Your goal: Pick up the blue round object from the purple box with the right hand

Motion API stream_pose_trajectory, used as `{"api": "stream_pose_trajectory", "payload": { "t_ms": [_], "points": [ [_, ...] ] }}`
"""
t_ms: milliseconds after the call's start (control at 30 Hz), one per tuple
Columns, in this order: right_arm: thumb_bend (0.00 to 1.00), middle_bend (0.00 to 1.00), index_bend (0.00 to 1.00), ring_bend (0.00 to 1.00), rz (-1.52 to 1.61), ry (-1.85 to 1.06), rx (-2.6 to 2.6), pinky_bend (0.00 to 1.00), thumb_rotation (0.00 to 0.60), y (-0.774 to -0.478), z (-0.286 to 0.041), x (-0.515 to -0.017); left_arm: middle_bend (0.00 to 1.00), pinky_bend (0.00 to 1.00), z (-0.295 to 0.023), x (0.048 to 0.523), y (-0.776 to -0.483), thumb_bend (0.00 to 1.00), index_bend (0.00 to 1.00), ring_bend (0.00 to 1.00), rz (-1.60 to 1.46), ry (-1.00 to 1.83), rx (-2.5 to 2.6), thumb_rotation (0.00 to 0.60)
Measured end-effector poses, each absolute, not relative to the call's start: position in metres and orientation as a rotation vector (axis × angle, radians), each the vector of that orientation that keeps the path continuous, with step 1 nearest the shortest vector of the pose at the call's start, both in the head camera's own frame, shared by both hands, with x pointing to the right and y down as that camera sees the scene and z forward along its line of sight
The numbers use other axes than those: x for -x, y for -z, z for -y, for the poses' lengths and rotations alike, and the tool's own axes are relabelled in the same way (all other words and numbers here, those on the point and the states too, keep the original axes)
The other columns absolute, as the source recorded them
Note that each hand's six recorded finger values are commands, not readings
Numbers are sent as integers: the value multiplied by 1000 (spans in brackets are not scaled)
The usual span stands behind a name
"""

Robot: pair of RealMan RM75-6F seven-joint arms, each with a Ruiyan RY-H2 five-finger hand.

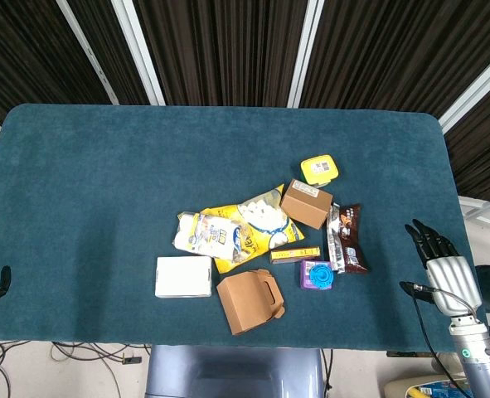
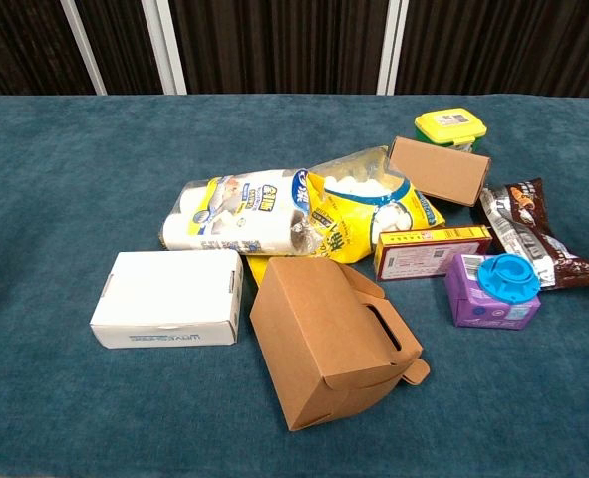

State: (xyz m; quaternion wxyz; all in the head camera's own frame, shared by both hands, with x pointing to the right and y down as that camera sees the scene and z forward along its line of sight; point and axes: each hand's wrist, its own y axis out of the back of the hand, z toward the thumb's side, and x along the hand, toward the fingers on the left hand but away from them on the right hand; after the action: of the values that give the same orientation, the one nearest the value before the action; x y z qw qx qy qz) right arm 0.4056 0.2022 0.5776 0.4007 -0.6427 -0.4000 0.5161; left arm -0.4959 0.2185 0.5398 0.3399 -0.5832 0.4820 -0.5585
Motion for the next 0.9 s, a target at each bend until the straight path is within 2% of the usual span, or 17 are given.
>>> {"api": "stream_pose_trajectory", "payload": {
  "t_ms": [900],
  "points": [
    [127,68,0,116,996,-1294,1699,210,600,-582,-204,-402,0,16,-219,496,-541,464,0,18,-1255,1455,1523,600]
  ]
}}
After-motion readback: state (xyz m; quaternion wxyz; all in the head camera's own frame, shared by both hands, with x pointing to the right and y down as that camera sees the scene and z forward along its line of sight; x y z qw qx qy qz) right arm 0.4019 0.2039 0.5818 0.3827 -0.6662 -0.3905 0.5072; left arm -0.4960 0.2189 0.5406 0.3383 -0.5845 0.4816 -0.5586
